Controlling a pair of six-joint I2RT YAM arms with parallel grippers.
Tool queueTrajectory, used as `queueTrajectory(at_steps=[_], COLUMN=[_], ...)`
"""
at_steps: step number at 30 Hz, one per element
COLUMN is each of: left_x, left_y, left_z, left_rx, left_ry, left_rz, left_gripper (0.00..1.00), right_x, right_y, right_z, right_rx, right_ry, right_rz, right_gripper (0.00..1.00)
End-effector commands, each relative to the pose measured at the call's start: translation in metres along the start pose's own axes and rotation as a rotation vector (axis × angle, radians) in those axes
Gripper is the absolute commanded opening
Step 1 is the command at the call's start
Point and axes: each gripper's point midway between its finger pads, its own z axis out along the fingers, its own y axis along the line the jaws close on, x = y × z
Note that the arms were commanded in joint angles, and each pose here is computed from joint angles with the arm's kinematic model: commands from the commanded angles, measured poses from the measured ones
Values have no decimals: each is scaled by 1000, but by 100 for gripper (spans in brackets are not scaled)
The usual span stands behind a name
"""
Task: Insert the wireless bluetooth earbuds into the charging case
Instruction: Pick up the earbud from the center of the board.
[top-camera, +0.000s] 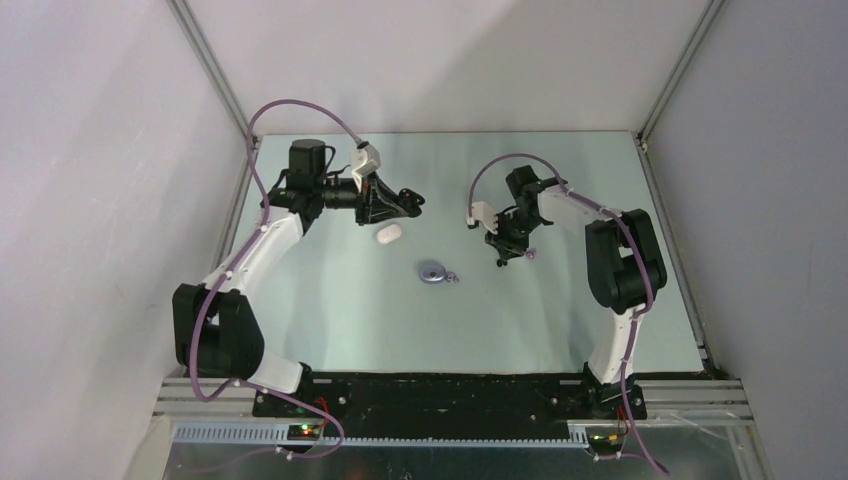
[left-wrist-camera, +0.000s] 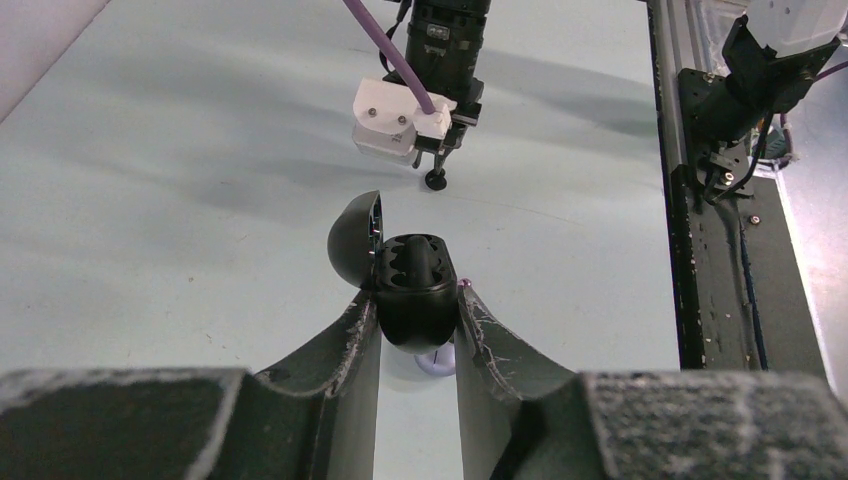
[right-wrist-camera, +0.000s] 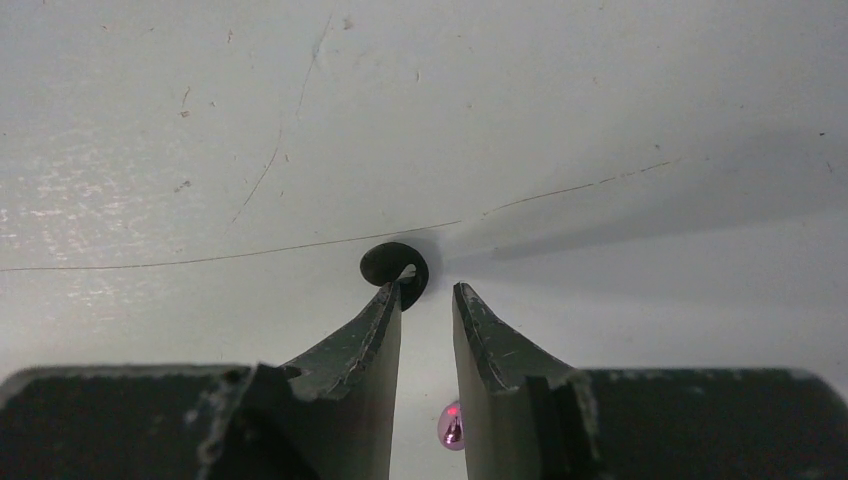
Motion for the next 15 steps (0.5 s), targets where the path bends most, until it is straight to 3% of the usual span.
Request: queueTrajectory(at_steps=[1,15], left_x=[-12,-9], left_y=[-2,-1], left_z=[-5,-5], left_rx=[-12,-19], left_ry=[-28,-23], left_rz=[50,48], left_gripper=[0,0], right_x=[-12,-14], right_y=[-1,2], right_z=[-3,3], right_rx=[-10,-21], right_ry=[-26,-15], right_rz=[-28,-40], right_gripper=[30,29])
